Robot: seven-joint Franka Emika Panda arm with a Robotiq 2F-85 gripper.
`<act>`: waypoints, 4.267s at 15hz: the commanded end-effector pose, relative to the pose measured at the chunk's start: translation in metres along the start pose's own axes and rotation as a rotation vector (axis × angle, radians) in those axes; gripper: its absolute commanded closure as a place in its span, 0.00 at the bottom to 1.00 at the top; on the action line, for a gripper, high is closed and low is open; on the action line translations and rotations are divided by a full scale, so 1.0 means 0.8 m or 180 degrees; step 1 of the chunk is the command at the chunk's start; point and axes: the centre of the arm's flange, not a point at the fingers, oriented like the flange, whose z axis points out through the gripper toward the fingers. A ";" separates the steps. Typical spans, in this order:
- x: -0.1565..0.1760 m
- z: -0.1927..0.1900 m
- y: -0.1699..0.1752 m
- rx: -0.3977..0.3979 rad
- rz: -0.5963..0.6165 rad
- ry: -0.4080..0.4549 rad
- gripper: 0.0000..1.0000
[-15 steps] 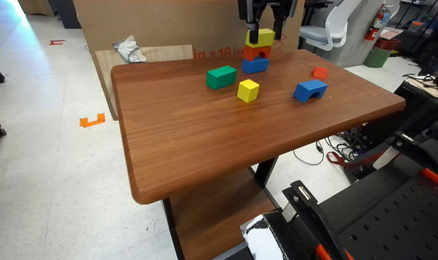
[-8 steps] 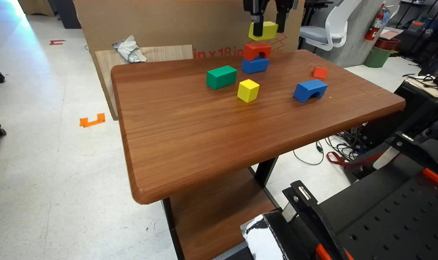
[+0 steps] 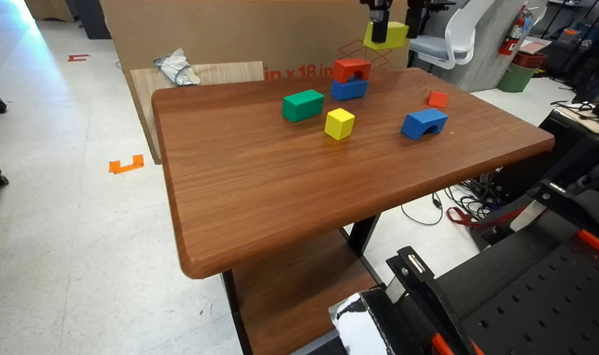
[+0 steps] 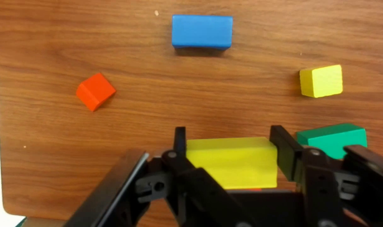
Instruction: Pick up the yellow object from the orange object and put it on the blue object
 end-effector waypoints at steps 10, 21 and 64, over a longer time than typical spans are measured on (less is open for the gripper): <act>-0.101 0.059 0.012 0.0010 0.0412 0.0002 0.58; -0.114 0.081 0.011 -0.0020 0.0515 -0.0121 0.58; -0.129 -0.070 0.004 0.0226 0.0961 0.0395 0.00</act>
